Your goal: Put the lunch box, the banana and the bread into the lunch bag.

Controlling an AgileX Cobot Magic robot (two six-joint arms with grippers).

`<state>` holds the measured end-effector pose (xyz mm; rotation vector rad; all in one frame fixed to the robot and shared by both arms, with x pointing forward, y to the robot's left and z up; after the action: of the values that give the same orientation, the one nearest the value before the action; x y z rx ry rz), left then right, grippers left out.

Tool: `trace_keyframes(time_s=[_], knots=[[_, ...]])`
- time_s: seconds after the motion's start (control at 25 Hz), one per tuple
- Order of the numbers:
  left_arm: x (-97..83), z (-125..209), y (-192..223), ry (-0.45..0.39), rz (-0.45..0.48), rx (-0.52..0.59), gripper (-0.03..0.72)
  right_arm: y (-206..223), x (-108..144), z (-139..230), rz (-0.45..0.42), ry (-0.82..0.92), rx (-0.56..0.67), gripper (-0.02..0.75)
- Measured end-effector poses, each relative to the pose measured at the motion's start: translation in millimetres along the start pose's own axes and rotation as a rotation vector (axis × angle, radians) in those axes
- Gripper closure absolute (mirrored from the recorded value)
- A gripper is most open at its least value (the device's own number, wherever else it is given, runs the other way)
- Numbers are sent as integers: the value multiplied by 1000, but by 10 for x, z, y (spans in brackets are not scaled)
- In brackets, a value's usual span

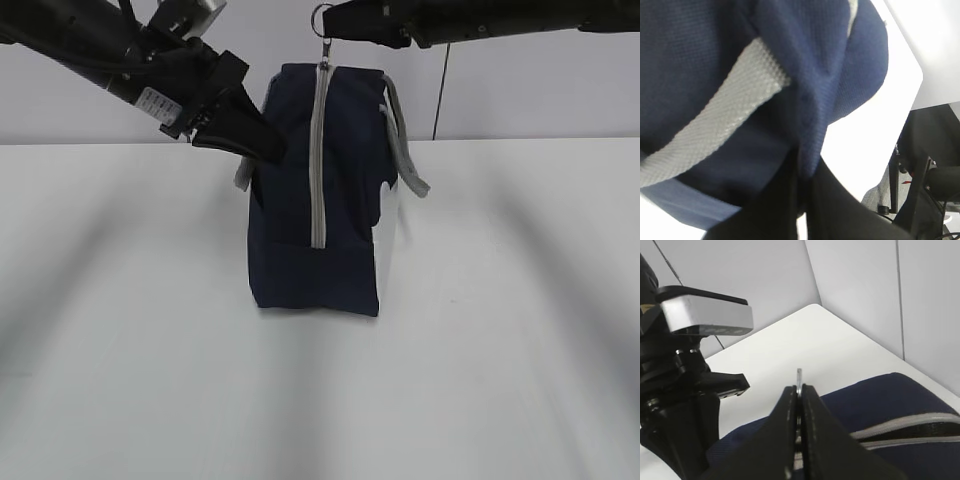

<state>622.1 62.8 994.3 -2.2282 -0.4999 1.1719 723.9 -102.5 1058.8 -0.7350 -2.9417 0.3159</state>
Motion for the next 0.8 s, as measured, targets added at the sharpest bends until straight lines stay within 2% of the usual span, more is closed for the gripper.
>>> trace_keyframes(time_s=[0.24, 0.8], knots=[[7, 6, 1, 2, -4, 3, 685, 73, -140, -1, 21, -11, -10, 754], [12, 37, 0, 7, -7, 20, 686, 373, -700, 203, 48, 41, -52, 754]])
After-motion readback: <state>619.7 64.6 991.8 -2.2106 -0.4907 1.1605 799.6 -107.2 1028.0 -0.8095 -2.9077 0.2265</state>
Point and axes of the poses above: a point on each arm's last joint axis where the gripper is mounted, y pointing out along that axis toward the gripper, x along the wrist's bending axis when the last joint is at zero, z = x × y, the point moved 9 cm from there along y, pointing out along that axis toward the gripper, and after that the axes turned 6 degrees about -y, right-handed, at the moved point
